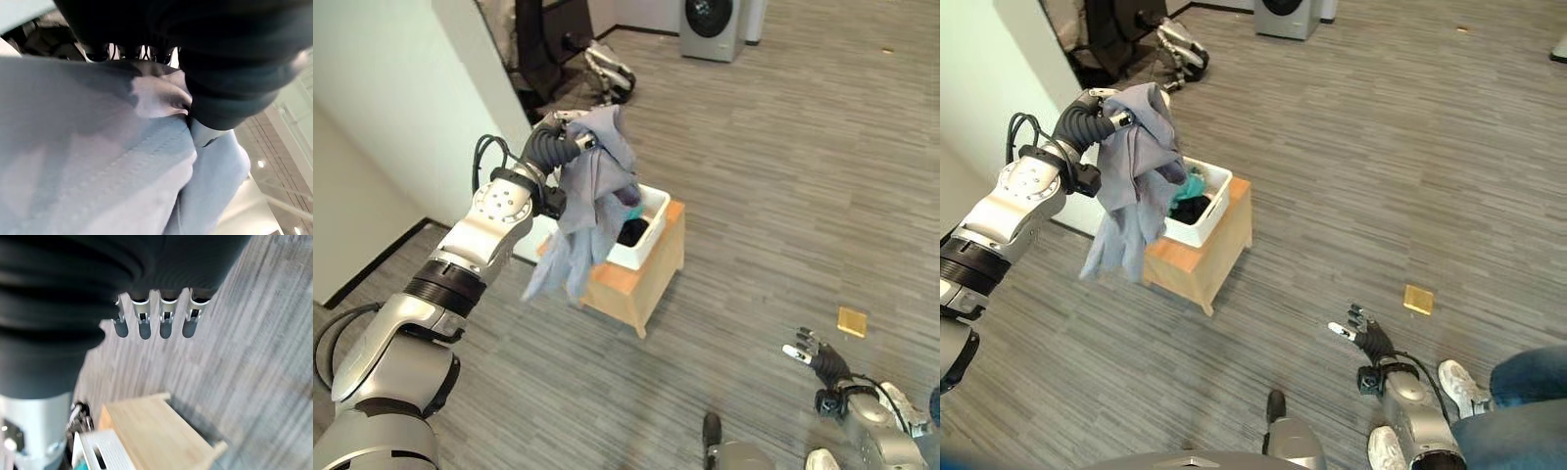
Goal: Pick up bed clothes into laundry basket.
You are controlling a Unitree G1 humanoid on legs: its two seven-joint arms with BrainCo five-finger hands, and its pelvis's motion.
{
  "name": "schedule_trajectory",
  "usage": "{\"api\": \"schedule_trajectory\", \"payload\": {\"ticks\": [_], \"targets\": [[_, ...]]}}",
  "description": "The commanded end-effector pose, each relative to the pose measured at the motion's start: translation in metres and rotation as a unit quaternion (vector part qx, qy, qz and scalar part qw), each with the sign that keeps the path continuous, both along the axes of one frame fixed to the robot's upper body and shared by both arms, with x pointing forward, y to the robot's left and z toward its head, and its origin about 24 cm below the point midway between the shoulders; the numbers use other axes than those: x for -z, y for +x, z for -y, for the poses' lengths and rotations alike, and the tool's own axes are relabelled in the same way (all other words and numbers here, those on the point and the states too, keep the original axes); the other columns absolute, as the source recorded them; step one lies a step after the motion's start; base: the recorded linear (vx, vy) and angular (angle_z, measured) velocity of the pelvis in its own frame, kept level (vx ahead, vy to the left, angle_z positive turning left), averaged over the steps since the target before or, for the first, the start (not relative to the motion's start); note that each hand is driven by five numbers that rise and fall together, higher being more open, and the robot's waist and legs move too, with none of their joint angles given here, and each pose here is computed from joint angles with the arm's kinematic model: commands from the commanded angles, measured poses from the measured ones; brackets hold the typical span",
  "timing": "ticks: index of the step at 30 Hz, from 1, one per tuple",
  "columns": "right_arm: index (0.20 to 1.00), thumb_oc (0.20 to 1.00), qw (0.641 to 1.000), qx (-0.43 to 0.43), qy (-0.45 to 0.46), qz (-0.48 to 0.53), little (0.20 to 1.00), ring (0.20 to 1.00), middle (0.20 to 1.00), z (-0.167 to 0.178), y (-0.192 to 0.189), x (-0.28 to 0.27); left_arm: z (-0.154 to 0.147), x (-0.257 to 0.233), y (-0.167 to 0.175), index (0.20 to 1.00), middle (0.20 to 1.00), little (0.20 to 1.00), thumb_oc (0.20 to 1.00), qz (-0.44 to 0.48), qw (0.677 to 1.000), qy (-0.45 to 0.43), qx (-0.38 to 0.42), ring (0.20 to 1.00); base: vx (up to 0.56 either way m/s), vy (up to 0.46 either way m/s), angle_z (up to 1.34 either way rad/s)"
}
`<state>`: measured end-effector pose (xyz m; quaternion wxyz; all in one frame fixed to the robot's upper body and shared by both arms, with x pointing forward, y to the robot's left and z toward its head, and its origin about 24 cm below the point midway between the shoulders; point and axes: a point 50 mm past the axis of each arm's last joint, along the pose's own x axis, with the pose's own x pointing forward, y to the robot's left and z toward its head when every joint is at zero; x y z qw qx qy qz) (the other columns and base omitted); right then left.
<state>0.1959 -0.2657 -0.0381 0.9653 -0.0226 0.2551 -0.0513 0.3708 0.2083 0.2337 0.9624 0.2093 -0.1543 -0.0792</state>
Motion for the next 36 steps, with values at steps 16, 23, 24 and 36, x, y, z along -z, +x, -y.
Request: {"api": "schedule_trajectory", "payload": {"ticks": [16,23,24,36], "targets": [[1.0,1.0,0.996,0.076,-0.04,-0.015,1.0,1.0,1.0,0.036,-0.04,0.003,-0.014,-0.052,-0.006,0.2,0.2,0.2,0.2,0.102,0.994,-0.004,-0.036,0.2,0.12,-0.039,0.0],[1.0,1.0,0.997,0.013,0.064,-0.03,1.0,1.0,1.0,-0.014,-0.04,0.022,-0.04,-0.053,-0.008,0.2,0.2,0.2,0.2,0.074,0.996,0.004,-0.05,0.2,0.16,0.127,-0.12],[1.0,1.0,0.997,0.015,0.067,-0.029,1.0,1.0,1.0,-0.016,-0.039,0.023,-0.047,-0.053,-0.01,0.2,0.2,0.2,0.2,0.074,0.996,0.007,-0.059,0.2,0.04,0.048,-0.17],[1.0,1.0,0.995,0.035,0.065,0.067,1.0,1.0,1.0,-0.028,0.002,-0.001,-0.098,-0.109,-0.039,0.2,0.2,0.2,0.2,0.151,0.976,0.035,-0.152,0.2,0.02,0.082,0.04]]}}
